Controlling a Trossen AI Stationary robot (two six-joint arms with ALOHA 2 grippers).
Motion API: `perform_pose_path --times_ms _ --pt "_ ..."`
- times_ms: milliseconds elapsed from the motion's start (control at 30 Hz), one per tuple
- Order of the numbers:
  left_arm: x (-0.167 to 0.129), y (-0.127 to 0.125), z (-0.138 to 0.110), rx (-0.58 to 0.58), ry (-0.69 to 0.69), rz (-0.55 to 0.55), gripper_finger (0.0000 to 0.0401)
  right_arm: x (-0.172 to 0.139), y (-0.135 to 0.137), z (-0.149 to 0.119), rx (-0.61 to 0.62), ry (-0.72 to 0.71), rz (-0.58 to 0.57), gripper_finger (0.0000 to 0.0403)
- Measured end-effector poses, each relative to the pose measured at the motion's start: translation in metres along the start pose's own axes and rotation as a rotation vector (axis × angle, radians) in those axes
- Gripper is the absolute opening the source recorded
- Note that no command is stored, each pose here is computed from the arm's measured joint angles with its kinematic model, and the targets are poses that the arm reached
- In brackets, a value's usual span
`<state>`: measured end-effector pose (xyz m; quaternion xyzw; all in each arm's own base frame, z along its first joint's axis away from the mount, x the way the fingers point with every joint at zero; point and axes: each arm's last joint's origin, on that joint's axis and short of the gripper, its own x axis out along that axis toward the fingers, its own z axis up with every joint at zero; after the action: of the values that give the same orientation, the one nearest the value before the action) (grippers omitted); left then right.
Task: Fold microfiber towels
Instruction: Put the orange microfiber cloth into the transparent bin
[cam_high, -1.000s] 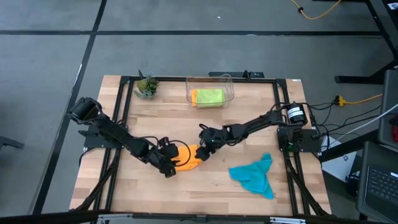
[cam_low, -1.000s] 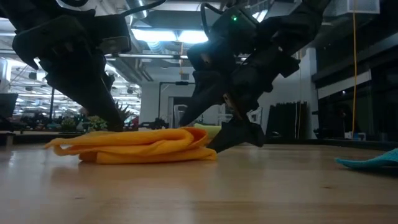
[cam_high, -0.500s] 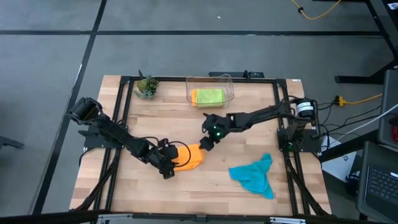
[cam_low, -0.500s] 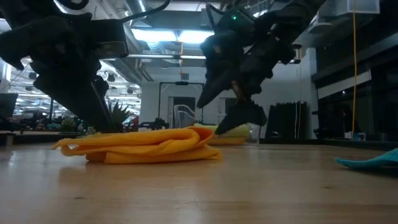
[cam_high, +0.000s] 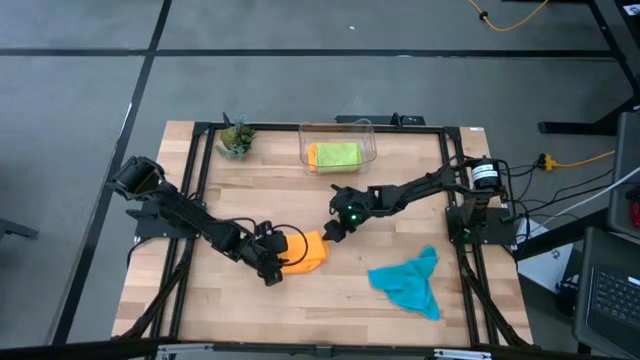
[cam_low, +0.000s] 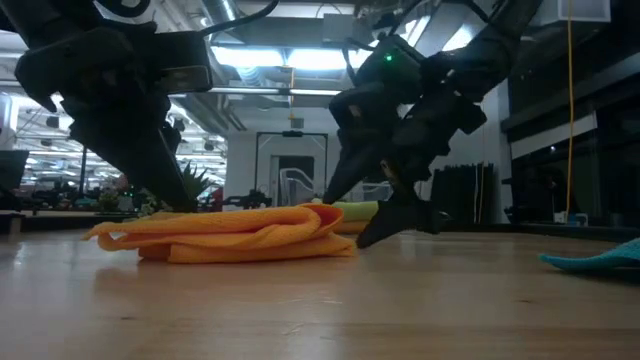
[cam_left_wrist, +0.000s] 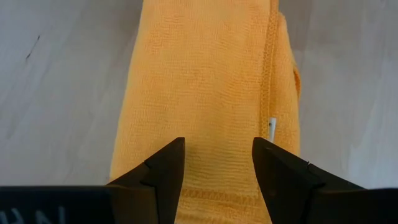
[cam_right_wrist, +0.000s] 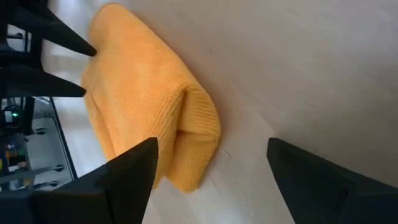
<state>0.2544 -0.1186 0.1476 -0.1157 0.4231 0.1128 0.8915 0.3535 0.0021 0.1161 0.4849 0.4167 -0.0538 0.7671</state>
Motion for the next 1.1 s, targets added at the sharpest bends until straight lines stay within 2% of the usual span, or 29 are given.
perform_pose_path --times_ms 200,400,800,933,1100 --pt "0.001 0.002 0.002 -0.007 -0.001 0.006 0.018 0.012 0.001 -0.005 0.024 -0.002 0.026 0.0306" --pt "0.001 0.002 0.001 -0.007 0.003 0.003 0.018 0.027 0.01 -0.006 -0.006 -0.033 0.172 0.0306" --pt "0.003 0.002 0.0 -0.004 0.013 0.003 0.018 0.04 0.013 -0.022 0.035 -0.016 0.135 0.0306" --pt "0.019 0.003 -0.009 0.009 0.094 0.002 0.018 0.044 0.02 -0.026 0.034 -0.031 0.076 0.0306" --pt "0.041 0.002 -0.009 0.018 0.059 0.02 0.018 0.045 0.03 -0.022 0.006 -0.036 0.094 0.0306"
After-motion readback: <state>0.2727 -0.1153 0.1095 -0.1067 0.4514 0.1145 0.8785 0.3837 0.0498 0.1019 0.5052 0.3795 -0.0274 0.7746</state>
